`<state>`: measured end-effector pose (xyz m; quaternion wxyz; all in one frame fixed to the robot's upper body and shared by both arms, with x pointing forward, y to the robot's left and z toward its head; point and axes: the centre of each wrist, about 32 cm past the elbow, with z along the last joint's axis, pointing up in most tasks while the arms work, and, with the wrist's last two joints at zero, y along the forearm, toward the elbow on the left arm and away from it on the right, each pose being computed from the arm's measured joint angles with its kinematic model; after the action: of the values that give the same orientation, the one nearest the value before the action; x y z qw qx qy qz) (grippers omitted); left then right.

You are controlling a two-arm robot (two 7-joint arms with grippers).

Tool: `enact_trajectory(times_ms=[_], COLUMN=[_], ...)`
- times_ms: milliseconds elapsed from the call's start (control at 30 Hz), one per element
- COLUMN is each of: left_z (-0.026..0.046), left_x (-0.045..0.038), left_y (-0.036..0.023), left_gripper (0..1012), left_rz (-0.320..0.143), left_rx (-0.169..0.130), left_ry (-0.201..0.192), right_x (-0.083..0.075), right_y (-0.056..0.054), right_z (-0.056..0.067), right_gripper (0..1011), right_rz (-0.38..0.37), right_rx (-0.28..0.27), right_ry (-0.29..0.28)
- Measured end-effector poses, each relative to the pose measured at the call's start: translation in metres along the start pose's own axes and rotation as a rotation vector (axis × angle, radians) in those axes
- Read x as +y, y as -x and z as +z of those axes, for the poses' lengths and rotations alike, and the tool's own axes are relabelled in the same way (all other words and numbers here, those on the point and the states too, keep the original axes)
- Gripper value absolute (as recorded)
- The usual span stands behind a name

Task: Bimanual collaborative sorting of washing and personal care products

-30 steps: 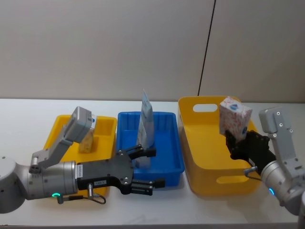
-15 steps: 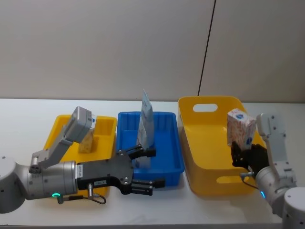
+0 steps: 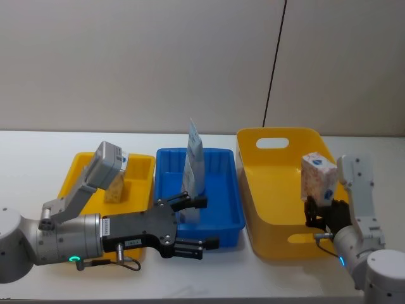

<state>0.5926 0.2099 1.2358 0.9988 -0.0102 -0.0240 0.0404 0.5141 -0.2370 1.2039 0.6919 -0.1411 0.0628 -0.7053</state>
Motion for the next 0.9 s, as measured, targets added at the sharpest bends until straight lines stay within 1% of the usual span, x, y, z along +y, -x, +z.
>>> enact_trajectory(times_ms=[33, 67, 100, 233, 267, 300, 400, 467, 533, 567, 633, 667, 700, 800, 900], left_z=[0.0, 0.0, 0.0, 0.0, 0.0, 0.0, 0.0, 0.0, 0.0, 0.0, 0.0, 0.0, 0.0, 0.0, 0.0], left_x=[0.0, 0.0, 0.0, 0.0, 0.0, 0.0, 0.0, 0.0, 0.0, 0.0, 0.0, 0.0, 0.0, 0.0, 0.0], left_y=[0.0, 0.0, 0.0, 0.0, 0.0, 0.0, 0.0, 0.0, 0.0, 0.0, 0.0, 0.0, 0.0, 0.0, 0.0], left_gripper=[1002, 1002, 1002, 1002, 1002, 1002, 1002, 1002, 1002, 1002, 1002, 1002, 1002, 1002, 1002], left_rz=[0.0, 0.0, 0.0, 0.0, 0.0, 0.0, 0.0, 0.0, 0.0, 0.0, 0.0, 0.0, 0.0, 0.0, 0.0], left_rx=[0.0, 0.0, 0.0, 0.0, 0.0, 0.0, 0.0, 0.0, 0.0, 0.0, 0.0, 0.0, 0.0, 0.0, 0.0], left_ry=[0.0, 0.0, 0.0, 0.0, 0.0, 0.0, 0.0, 0.0, 0.0, 0.0, 0.0, 0.0, 0.0, 0.0, 0.0], right_x=[0.0002, 0.0002, 0.0003, 0.0005, 0.0005, 0.0006, 0.0007, 0.0007, 0.0008, 0.0008, 0.0008, 0.0008, 0.0008, 0.0008, 0.0004], right_y=[0.0006, 0.0008, 0.0012, 0.0024, 0.0028, 0.0029, 0.0035, 0.0038, 0.0043, 0.0044, 0.0045, 0.0046, 0.0046, 0.0046, 0.0043], right_z=[-0.0001, -0.0002, -0.0002, -0.0004, -0.0005, -0.0006, -0.0007, -0.0007, -0.0008, -0.0008, -0.0008, -0.0009, -0.0009, -0.0009, -0.0005], right_gripper=[389, 408, 473, 556, 618, 632, 762, 779, 880, 880, 929, 974, 989, 1004, 1004], right_rz=[-0.002, -0.003, -0.004, -0.008, -0.009, -0.01, -0.012, -0.013, -0.014, -0.014, -0.015, -0.015, -0.015, -0.015, -0.011], right_rx=[0.002, 0.003, 0.004, 0.007, 0.009, 0.009, 0.011, 0.012, 0.013, 0.013, 0.014, 0.014, 0.015, 0.015, 0.018], right_ry=[0.003, 0.005, 0.006, 0.013, 0.014, 0.015, 0.019, 0.02, 0.022, 0.022, 0.023, 0.023, 0.023, 0.022, 0.005])
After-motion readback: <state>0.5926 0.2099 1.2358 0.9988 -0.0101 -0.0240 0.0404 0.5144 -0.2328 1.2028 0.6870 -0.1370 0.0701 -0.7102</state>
